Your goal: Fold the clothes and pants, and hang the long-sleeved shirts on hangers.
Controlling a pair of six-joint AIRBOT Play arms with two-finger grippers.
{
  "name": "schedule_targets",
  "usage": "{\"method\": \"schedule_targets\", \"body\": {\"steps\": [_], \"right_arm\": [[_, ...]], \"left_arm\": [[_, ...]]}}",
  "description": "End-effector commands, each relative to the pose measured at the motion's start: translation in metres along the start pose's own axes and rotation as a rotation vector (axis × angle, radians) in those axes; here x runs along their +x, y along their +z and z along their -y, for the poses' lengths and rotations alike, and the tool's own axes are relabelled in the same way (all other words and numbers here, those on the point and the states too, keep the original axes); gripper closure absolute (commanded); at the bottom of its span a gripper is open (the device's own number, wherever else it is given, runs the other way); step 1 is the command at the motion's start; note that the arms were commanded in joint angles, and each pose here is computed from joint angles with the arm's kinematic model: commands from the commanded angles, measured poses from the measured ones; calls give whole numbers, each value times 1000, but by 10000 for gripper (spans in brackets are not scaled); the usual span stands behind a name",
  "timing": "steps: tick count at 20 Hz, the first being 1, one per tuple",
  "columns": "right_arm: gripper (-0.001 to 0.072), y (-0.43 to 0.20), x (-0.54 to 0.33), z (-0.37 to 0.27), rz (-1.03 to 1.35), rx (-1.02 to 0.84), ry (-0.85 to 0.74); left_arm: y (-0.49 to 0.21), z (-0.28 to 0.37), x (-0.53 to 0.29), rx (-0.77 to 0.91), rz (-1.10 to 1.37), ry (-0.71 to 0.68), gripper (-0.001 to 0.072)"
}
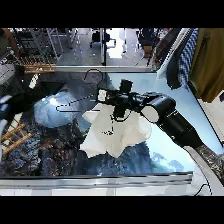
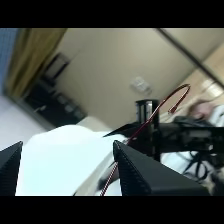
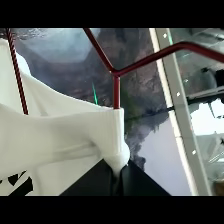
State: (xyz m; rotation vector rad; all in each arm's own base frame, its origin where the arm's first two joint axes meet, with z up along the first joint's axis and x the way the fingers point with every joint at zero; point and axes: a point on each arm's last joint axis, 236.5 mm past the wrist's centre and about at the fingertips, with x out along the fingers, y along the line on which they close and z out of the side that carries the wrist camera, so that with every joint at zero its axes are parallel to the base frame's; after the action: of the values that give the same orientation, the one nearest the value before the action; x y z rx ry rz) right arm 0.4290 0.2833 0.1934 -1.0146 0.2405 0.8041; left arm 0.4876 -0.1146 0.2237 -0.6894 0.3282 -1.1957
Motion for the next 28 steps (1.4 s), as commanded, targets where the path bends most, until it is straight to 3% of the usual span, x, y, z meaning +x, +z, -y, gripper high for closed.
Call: {"method": "schedule_targets", "body": {"steps": [1, 4, 5, 7, 10, 11, 13, 14, 22, 23, 24, 25, 27, 28], "right_arm": [[698, -24, 0, 16, -57, 194, -46], [698, -45, -5, 48, -66, 354, -145], [698, -47, -7, 61, -46, 396, -186], [698, -46, -12, 80, -2, 464, -245], [698, -39, -21, 95, 26, 482, -278], [698, -37, -24, 99, 34, 480, -286], [698, -32, -28, 105, 47, 478, -298], [698, -30, -30, 108, 51, 477, -302], [697, -29, -34, 108, 50, 477, -301], [697, -28, -36, 108, 51, 478, -301], [697, -30, -38, 106, 41, 480, -294], [697, -34, -39, 100, 14, 476, -272], [698, -47, -42, 81, -68, 452, -203], [698, -51, -43, 73, -98, 436, -175]], "left_arm": [[9, -21, -38, -30, -198, 385, 137], [0, -12, -56, -61, -301, 705, 175], [-8, -9, -58, -104, -325, 792, 232], [-31, -5, -46, -216, -359, 908, 242], [-71, 7, 21, -295, -398, 865, 234], [-80, 10, 47, -304, -381, 840, 193], [-87, 13, 97, -336, -283, 793, 41], [-89, 13, 119, -371, -225, 774, 11], [-121, -58, 189, -627, 11, 771, 21], [-131, -71, 189, -660, 8, 791, 156], [-136, -83, 184, -672, 6, 810, 435], [-135, -93, 179, -673, 15, 824, 598], [-101, -104, 164, -571, 78, 819, 693], [-80, -106, 153, -539, 126, 817, 693]]}}
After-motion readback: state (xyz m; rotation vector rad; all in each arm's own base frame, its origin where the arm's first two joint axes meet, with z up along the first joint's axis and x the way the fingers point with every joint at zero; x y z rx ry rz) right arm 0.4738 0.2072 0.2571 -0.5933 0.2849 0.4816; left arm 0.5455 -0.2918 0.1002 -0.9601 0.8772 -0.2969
